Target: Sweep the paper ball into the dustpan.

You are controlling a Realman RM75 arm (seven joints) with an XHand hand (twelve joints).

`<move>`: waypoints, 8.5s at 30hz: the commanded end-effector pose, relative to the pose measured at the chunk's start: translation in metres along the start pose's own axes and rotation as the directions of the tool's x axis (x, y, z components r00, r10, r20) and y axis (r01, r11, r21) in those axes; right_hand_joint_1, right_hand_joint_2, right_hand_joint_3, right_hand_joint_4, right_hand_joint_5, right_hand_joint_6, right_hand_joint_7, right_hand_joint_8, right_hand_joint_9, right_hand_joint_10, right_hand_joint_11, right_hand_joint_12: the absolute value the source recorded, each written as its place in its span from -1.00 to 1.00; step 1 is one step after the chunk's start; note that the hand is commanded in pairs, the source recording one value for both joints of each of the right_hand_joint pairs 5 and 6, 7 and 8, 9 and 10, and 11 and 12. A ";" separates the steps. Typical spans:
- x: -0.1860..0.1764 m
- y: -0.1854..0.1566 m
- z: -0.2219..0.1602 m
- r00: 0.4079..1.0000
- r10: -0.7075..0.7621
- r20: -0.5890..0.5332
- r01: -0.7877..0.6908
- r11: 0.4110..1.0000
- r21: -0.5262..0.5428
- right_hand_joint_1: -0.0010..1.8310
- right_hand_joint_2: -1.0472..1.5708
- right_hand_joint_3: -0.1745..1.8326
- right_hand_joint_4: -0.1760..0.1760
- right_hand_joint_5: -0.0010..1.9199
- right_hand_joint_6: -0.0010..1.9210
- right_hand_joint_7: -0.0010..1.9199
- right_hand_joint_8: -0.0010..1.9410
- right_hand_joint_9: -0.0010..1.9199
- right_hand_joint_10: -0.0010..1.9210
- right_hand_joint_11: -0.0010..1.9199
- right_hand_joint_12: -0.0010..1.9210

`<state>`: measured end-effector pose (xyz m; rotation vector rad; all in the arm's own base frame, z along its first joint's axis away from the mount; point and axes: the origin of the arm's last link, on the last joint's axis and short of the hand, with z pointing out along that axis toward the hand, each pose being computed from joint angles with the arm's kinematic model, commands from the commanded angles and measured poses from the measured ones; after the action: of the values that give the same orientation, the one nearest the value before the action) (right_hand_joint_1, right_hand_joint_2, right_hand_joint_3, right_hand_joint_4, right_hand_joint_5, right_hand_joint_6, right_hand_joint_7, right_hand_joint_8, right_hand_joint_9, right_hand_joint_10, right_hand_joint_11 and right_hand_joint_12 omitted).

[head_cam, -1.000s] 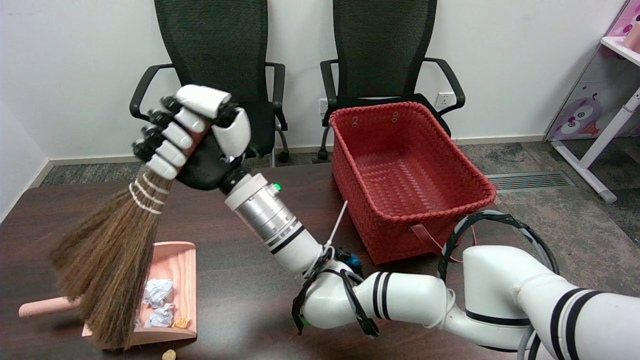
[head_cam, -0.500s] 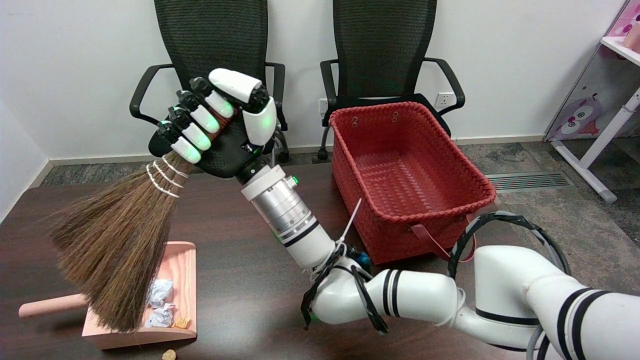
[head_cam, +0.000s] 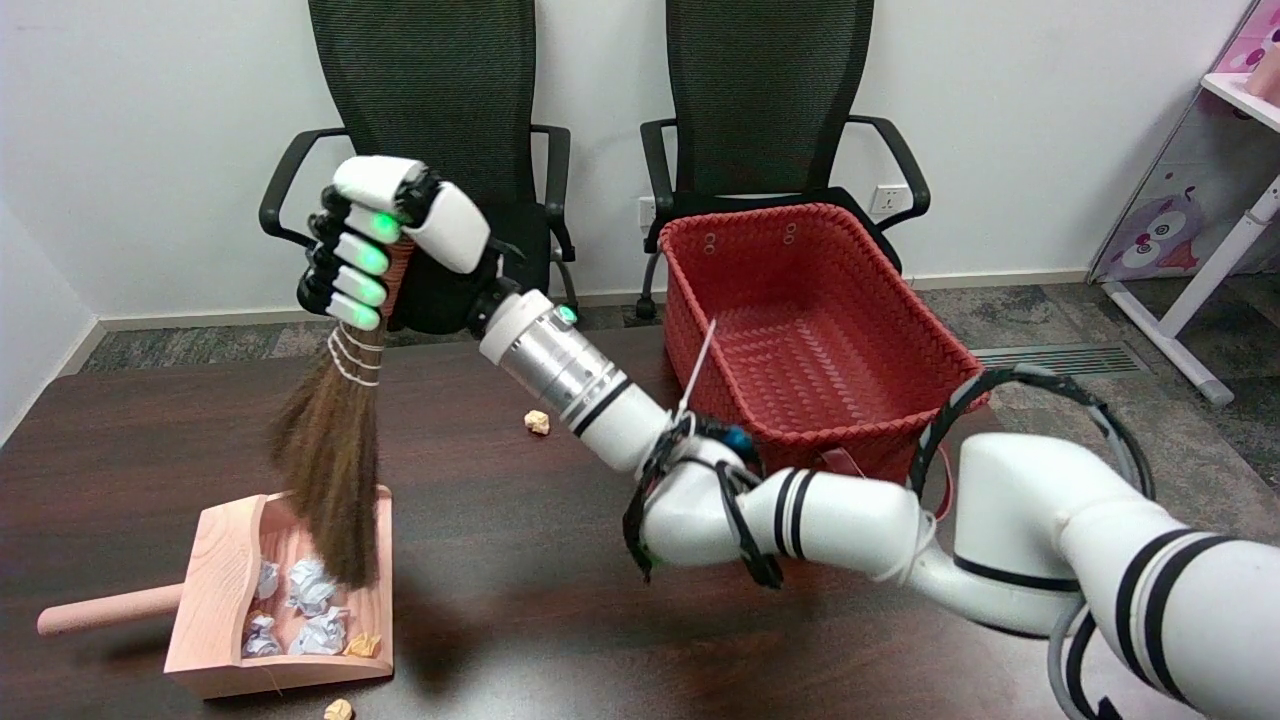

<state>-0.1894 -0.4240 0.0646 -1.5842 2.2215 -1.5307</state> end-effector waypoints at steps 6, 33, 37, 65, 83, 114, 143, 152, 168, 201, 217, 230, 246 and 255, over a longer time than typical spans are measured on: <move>0.046 -0.014 0.041 0.584 -0.761 0.282 0.809 0.517 -0.280 -0.04 0.72 0.48 -0.02 1.00 1.00 1.00 0.98 1.00 1.00 1.00 1.00; 0.103 -0.042 0.020 0.466 -0.808 0.361 0.859 0.315 -0.404 -0.03 0.72 0.60 -0.04 1.00 1.00 1.00 0.98 1.00 1.00 1.00 1.00; 0.108 -0.029 0.006 0.493 -0.785 0.374 0.839 0.317 -0.442 -0.03 0.71 0.62 -0.04 1.00 1.00 1.00 0.98 1.00 1.00 1.00 1.00; 0.044 0.030 -0.006 0.828 -0.458 0.323 0.560 0.690 -0.459 0.00 0.72 0.59 -0.01 1.00 1.00 1.00 0.98 1.00 1.00 1.00 1.00; 0.020 0.003 -0.008 0.967 -0.211 0.143 0.242 0.935 -0.261 0.00 0.70 0.66 -0.01 1.00 1.00 1.00 0.98 1.00 1.00 1.00 1.00; 0.018 -0.118 -0.033 0.770 -0.637 -0.004 0.629 0.761 -0.162 -0.18 0.86 0.94 -0.01 1.00 1.00 1.00 0.98 1.00 1.00 1.00 1.00; -0.047 0.019 -0.030 0.585 -0.777 0.234 0.801 0.506 -0.320 -0.22 1.00 0.96 0.05 1.00 1.00 1.00 0.98 1.00 1.00 1.00 1.00; -0.054 0.059 -0.017 0.489 -0.814 0.313 0.853 0.371 -0.368 -0.20 1.00 0.94 0.06 1.00 1.00 1.00 0.98 1.00 1.00 1.00 1.00; -0.097 0.108 0.004 0.504 -0.786 0.358 0.851 0.382 -0.359 -0.19 1.00 0.98 0.05 1.00 1.00 1.00 0.98 1.00 1.00 1.00 1.00; -0.052 0.097 0.040 0.969 -0.149 -0.195 0.088 0.952 -0.293 -0.12 0.39 1.00 -0.05 1.00 1.00 1.00 0.98 1.00 1.00 1.00 1.00; -0.063 0.044 0.032 0.990 0.006 -0.140 -0.017 0.996 -0.082 -0.10 0.31 1.00 -0.07 1.00 1.00 1.00 0.98 1.00 1.00 1.00 1.00; -0.048 -0.014 -0.003 0.982 -0.162 -0.099 0.166 0.986 0.033 -0.14 0.55 0.86 -0.08 1.00 1.00 1.00 0.98 1.00 1.00 1.00 1.00; -0.018 -0.078 -0.099 0.795 -0.540 -0.277 0.552 0.833 -0.039 -0.20 1.00 0.99 -0.01 1.00 1.00 1.00 0.98 1.00 1.00 1.00 1.00; 0.013 -0.090 -0.119 0.739 -0.604 -0.297 0.601 0.791 -0.113 -0.17 0.96 1.00 -0.02 1.00 1.00 1.00 0.98 1.00 1.00 1.00 1.00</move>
<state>-0.1762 -0.3687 0.1180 -2.0882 2.0253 -1.8869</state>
